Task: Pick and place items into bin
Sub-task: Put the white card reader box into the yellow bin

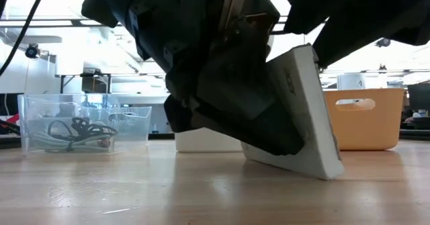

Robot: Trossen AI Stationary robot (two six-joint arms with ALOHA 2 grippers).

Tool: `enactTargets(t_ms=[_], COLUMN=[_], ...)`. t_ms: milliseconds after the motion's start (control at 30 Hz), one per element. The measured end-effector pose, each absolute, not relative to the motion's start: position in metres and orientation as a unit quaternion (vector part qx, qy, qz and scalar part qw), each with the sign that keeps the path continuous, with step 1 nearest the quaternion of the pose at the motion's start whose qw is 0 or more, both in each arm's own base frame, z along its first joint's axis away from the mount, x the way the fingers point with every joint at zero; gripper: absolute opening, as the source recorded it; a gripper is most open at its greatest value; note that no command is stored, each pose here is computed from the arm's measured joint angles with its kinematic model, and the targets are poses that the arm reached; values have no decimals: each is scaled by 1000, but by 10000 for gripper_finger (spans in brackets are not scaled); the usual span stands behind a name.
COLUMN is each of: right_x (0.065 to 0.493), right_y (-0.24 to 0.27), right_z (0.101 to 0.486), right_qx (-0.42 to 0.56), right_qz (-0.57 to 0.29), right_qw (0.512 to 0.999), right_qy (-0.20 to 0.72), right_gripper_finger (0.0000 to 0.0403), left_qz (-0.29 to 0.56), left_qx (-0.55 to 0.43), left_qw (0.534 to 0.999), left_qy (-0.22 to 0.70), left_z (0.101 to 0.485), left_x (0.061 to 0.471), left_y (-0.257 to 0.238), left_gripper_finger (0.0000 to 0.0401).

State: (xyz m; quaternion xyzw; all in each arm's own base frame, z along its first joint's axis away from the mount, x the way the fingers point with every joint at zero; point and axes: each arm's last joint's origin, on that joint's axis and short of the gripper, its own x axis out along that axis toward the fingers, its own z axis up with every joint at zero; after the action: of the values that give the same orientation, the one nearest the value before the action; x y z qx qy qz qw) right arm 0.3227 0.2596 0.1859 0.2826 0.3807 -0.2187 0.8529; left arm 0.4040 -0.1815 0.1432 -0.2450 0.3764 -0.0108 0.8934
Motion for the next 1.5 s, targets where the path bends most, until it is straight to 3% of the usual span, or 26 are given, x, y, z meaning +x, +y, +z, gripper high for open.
enactTargets(t_ms=[1200,1500], right_x=[326,325], right_y=[246,244], right_z=[178,175], right_qx=[273,244], right_qz=[-256,-251], right_qw=[854,863], right_qy=[362,364], right_gripper_finger=[168,134], left_qz=[-37,-46], left_qx=[-225,-198], left_qw=[901,906], left_qy=[370,371], left_z=[153,151], left_x=[405,404], left_y=[-181,-181], left_gripper_finger=[26,26])
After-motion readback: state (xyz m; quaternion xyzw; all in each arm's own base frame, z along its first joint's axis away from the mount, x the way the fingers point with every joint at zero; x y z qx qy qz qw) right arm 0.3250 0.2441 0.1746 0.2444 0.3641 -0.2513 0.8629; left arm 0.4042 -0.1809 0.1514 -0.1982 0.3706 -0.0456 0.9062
